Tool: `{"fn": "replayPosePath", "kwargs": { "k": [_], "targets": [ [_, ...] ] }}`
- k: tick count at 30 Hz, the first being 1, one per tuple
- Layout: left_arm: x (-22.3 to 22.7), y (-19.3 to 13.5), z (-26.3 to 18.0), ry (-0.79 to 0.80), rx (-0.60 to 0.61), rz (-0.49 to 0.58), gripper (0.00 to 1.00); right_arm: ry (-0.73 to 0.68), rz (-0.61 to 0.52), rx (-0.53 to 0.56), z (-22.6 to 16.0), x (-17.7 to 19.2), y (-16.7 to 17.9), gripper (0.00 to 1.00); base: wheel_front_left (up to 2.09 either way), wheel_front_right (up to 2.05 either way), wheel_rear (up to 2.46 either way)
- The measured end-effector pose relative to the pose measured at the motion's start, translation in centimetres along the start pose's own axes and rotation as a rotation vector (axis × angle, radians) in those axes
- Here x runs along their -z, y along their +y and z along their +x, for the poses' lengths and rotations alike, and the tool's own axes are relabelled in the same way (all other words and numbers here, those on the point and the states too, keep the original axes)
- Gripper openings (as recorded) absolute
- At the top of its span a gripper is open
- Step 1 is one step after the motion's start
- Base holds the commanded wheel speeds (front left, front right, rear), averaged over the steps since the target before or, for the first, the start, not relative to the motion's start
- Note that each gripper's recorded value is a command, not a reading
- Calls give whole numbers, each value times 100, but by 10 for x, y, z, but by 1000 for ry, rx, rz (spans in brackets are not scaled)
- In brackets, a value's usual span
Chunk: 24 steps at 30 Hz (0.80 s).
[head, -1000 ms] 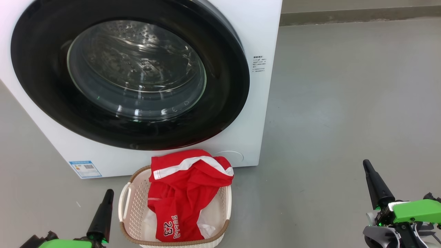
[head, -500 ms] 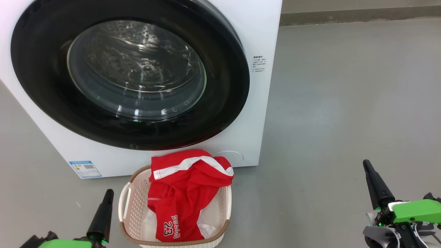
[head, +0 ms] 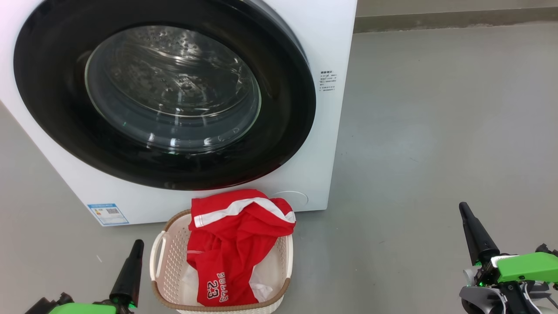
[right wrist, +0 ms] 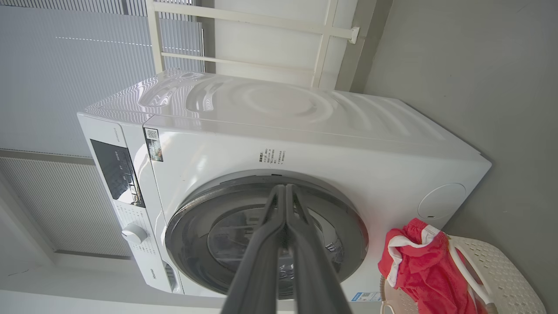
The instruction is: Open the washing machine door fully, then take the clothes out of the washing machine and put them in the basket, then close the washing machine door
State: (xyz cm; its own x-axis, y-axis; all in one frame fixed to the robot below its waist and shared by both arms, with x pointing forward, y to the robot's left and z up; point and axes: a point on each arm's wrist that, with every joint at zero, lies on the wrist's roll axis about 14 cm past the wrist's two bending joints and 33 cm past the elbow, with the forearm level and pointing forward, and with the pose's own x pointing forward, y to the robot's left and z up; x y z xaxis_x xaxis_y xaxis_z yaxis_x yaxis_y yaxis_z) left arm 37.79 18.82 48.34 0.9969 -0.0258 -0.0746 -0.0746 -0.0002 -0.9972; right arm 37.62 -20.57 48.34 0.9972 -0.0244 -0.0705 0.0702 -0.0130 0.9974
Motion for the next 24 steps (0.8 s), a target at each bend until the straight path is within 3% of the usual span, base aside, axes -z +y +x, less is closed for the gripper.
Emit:
{"fn": "replayPosePath", "kwargs": {
  "k": [24],
  "targets": [
    [0, 0, 0, 2, 0, 0, 0, 3, 2, 0, 0, 1, 0, 0, 0, 0, 0]
  ]
}}
